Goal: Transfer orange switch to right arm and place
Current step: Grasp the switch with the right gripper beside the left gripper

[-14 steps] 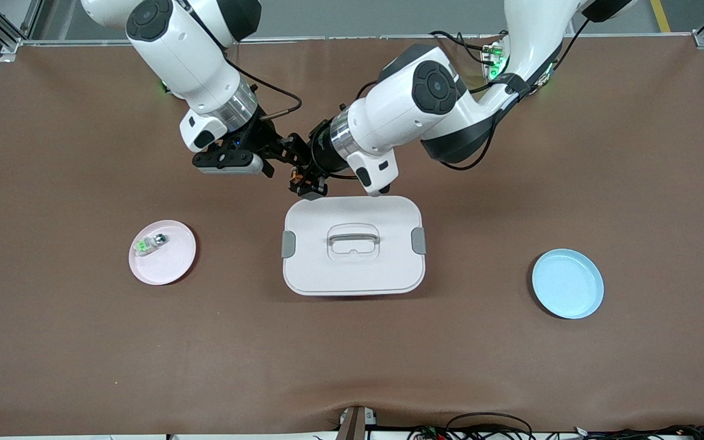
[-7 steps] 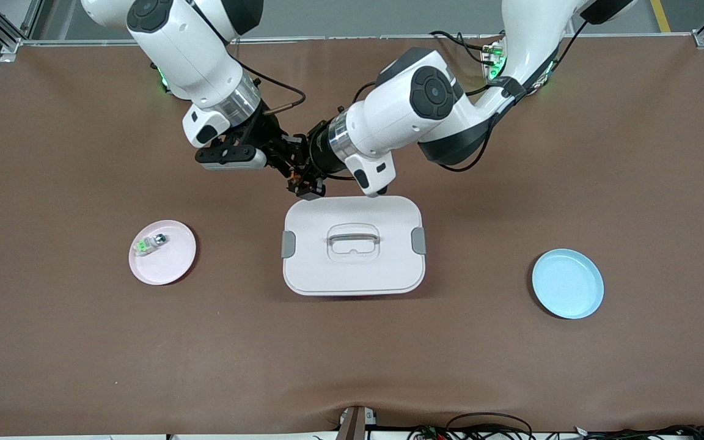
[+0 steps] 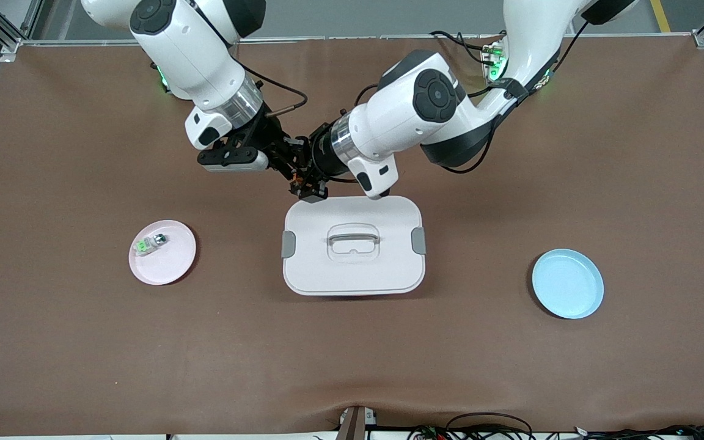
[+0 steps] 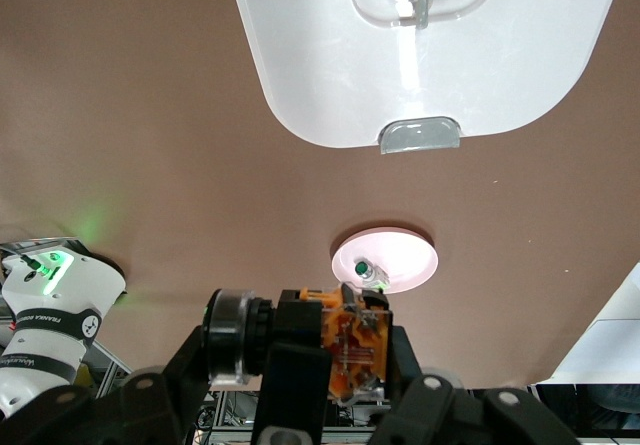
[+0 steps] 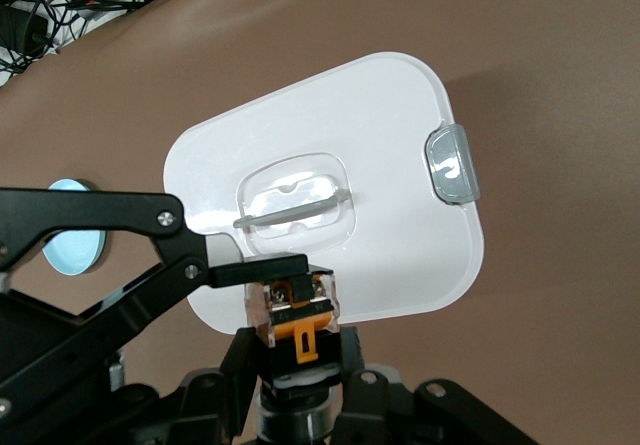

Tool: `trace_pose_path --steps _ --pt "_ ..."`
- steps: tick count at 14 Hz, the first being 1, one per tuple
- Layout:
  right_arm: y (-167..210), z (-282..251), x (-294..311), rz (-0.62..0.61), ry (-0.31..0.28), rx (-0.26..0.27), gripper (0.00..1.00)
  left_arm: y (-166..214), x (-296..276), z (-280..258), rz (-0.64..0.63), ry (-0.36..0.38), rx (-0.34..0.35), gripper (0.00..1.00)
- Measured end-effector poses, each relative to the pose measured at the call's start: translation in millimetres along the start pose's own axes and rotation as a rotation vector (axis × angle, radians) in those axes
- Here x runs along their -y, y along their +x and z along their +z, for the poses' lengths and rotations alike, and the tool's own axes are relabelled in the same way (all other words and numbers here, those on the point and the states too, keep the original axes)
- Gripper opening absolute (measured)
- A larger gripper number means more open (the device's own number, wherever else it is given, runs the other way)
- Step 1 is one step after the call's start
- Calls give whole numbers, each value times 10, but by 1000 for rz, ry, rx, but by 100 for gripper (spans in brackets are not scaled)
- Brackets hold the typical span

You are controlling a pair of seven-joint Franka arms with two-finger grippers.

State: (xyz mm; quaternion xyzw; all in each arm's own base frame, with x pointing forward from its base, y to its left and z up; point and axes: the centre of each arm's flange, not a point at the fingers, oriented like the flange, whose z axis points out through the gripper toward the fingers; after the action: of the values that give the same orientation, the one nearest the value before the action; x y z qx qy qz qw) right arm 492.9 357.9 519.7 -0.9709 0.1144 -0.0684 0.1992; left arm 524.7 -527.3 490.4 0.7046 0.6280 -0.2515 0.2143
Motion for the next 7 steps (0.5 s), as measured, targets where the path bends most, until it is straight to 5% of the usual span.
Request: trace_pose_path --steps 3,7 --pt "7 31 -9 32 -1 5 44 17 -18 2 -14 5 12 72" --pt "100 111 -78 95 8 2 85 56 -106 -112 -29 -11 25 72"
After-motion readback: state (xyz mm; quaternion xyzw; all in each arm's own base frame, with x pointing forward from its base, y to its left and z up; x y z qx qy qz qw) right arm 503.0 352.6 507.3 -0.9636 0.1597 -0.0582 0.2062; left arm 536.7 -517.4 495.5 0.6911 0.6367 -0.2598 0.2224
